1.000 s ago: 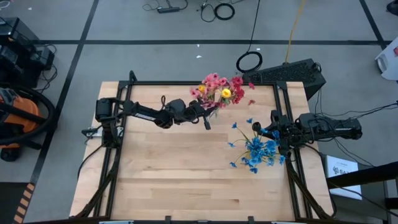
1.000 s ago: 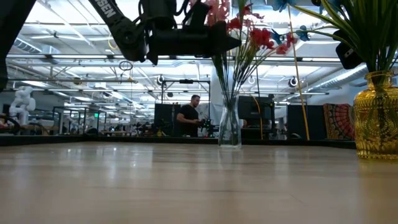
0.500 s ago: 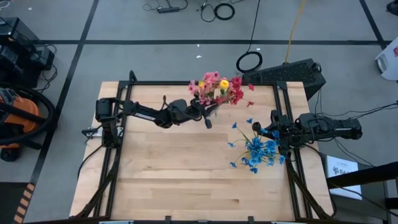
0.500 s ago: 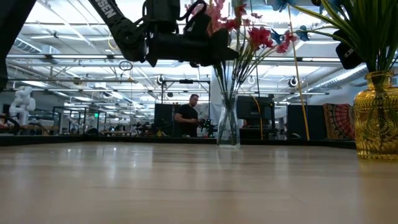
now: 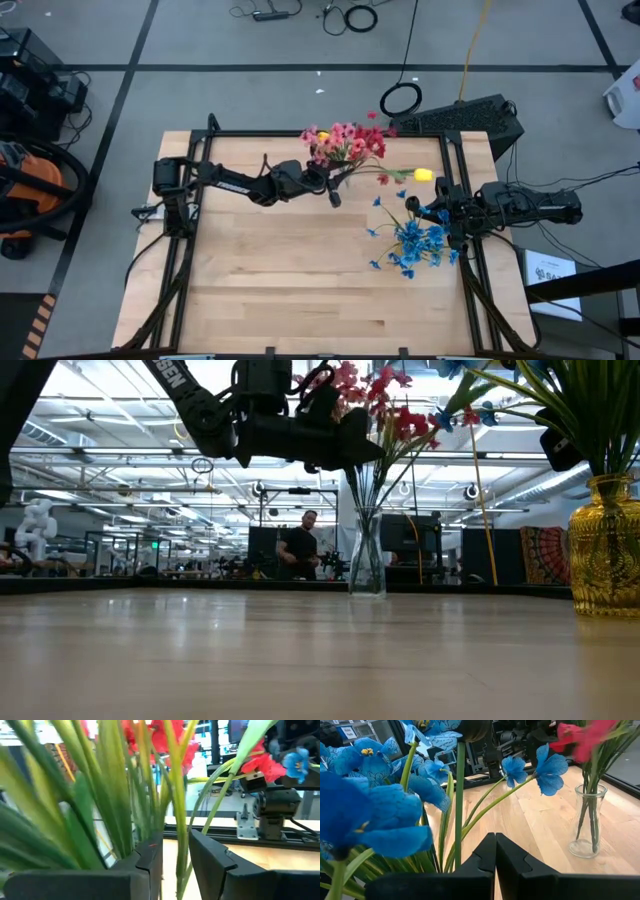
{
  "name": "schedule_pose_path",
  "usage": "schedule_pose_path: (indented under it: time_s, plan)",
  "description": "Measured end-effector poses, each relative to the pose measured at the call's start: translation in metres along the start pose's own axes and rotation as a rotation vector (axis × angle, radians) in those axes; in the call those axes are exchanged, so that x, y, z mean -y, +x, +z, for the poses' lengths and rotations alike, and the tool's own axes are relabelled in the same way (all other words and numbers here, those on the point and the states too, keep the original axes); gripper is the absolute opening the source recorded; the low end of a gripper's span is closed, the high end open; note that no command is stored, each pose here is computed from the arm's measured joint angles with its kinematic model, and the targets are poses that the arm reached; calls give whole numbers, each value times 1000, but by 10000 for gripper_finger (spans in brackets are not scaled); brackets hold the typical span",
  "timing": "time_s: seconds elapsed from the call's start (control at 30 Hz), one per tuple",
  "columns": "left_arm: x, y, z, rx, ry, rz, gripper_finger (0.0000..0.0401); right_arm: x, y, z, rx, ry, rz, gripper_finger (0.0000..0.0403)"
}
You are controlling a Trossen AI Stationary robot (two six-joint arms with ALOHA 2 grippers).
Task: Sort flowers into vase by color
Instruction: Put the yellow flower into the transparent vase
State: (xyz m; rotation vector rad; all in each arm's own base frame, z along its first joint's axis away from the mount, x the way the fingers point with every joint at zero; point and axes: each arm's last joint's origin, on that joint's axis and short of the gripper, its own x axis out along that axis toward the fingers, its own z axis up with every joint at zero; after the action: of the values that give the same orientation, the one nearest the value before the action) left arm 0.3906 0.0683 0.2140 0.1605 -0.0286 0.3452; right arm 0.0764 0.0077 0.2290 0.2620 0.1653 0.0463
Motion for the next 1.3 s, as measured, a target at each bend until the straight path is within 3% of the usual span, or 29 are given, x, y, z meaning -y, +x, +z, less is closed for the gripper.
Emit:
schedule_pose_path:
  time_s: [0.6, 1.0, 1.1, 1.3]
  plan:
    - [16, -4, 5, 9, -4, -8, 102, 0, 0, 0, 0, 0, 0, 0]
    - [43, -11, 13, 56, -13, -73, 102, 0, 0, 0, 0, 0, 0, 0]
    - [51, -13, 12, 24, -2, -80, 102, 0, 0, 0, 0, 0, 0, 0]
    - [69, -2, 23, -188, 82, -50, 90, 0, 0, 0, 0, 0, 0, 0]
